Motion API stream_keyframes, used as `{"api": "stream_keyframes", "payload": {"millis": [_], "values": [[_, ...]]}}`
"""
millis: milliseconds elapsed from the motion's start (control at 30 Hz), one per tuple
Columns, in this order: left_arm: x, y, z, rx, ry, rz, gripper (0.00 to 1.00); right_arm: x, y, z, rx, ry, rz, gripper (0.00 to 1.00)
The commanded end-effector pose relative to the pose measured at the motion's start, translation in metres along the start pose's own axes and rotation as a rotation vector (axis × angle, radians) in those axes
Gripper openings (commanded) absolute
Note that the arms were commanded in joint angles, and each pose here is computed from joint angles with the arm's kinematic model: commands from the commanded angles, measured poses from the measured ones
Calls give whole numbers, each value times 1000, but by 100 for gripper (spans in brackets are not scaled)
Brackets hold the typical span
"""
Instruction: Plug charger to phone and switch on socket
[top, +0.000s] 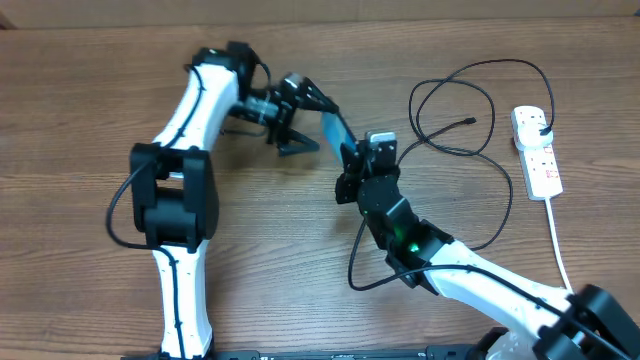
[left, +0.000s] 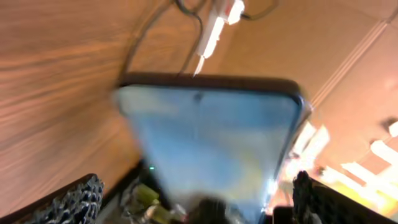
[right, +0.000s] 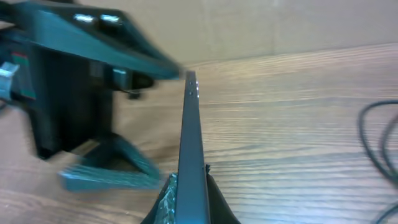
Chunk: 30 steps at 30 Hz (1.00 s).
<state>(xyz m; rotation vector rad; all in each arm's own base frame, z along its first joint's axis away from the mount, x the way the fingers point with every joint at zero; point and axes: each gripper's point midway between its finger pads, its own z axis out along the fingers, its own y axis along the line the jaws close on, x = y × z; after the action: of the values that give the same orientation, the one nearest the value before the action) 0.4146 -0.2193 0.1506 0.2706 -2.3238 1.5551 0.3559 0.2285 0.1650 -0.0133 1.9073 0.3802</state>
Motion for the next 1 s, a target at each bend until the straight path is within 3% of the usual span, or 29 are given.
{"api": "stream_keyframes", "payload": {"millis": [0,167,333,433,600,733,900,967], "values": [[6,-24,-44,-156,-135,181,100,-53,-16,-22,41,-116,120,4],[55,-54,-95,-334,-223,415,99,-64,-46,-60,104,-75,241,4],[113,-78,-135,-490,-375,516,100,-47,-92,-101,236,-1,547,4],[144,-86,-148,-549,-445,568,99,-35,-104,-110,273,33,629,4],[177,-65,-165,-631,-575,548,100,-20,-87,-103,155,92,724,4],[183,-13,-165,-548,-667,421,100,-13,-70,-94,51,119,745,4],[175,22,-133,-129,-681,369,99,5,-56,-85,-26,175,893,4],[162,41,-122,-8,-674,259,100,10,-49,-80,-65,191,985,4]]}}
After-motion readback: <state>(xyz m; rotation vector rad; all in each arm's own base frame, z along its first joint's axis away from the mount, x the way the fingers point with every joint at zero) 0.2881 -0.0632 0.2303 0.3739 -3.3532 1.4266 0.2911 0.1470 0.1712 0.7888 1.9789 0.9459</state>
